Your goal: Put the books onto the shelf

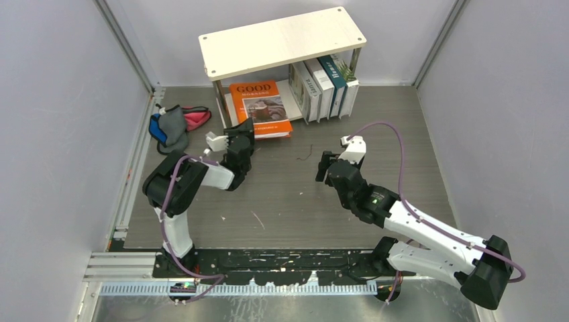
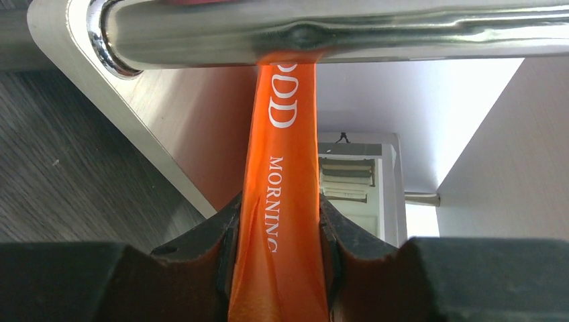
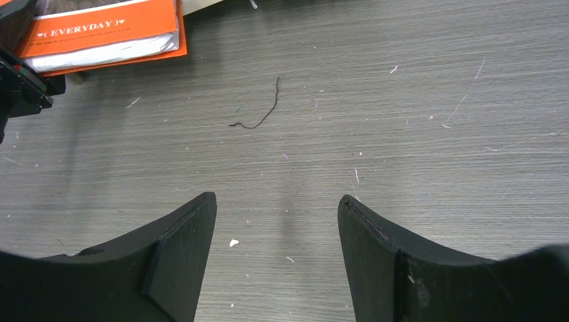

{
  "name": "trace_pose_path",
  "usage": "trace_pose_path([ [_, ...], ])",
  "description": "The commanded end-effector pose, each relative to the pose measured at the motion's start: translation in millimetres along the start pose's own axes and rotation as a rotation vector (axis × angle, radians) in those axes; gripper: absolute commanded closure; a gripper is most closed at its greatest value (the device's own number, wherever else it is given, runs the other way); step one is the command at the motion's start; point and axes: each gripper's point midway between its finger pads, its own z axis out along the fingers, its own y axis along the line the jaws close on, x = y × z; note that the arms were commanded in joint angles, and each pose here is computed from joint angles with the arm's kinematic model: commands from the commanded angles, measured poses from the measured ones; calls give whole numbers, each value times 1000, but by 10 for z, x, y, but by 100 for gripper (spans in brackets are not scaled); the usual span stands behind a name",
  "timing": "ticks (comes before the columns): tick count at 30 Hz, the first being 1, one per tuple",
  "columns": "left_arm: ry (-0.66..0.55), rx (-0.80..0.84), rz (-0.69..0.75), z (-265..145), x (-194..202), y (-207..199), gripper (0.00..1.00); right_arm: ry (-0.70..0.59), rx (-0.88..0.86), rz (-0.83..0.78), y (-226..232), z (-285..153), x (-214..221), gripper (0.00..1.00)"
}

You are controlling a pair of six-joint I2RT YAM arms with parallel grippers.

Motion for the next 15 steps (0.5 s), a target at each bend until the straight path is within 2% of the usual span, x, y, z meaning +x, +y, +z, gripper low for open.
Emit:
trace_pose_path([
  [1, -16, 84, -104, 60, -42, -315, 64, -54, -28, 53, 115, 12, -233, 28],
  [15, -44, 83, -149, 131, -79, -142, 62, -38, -17, 34, 82, 21, -217, 28],
])
